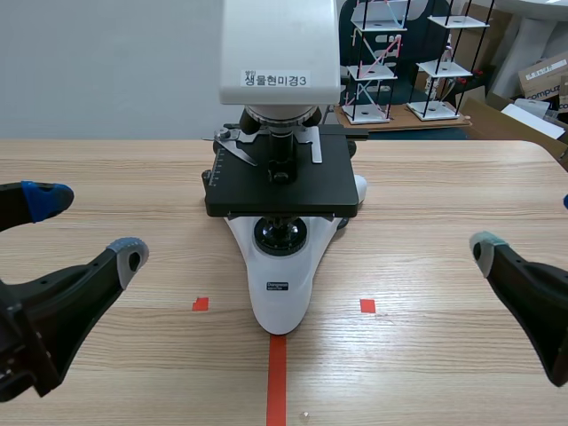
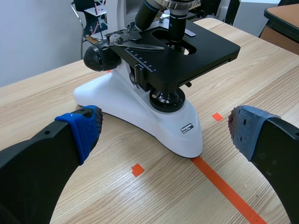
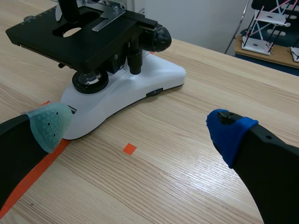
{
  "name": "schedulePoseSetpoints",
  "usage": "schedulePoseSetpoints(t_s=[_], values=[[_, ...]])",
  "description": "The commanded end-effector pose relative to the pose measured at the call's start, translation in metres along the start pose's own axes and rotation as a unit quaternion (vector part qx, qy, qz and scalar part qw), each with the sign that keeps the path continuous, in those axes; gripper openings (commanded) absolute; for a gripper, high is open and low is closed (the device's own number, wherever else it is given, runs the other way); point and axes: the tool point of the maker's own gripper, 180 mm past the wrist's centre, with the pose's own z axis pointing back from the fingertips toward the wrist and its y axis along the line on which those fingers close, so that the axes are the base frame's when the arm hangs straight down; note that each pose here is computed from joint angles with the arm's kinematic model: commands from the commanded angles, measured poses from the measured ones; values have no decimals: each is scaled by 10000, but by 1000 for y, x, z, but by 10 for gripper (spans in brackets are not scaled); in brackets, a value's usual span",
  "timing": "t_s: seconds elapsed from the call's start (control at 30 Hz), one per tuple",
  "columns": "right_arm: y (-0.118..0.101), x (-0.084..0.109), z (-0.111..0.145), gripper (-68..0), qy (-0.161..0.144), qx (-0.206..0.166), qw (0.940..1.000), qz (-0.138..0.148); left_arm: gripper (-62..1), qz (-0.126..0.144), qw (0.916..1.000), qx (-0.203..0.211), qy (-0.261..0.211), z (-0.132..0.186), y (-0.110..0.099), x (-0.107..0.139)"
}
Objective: Return to the home posture
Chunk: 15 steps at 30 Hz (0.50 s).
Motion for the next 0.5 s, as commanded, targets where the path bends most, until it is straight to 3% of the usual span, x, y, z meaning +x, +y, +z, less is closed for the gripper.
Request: schedulePoseSetpoints(t_s=[0.0, 0.47], values=[[-4, 9, -2, -33, -169, -16, 9998, 42, -43, 34, 9999, -39, -118, -1, -3, 6], [-4, 9, -3, -33, -169, -20, 9998, 54, -43, 34, 9999, -39, -118, -1, -3, 6]])
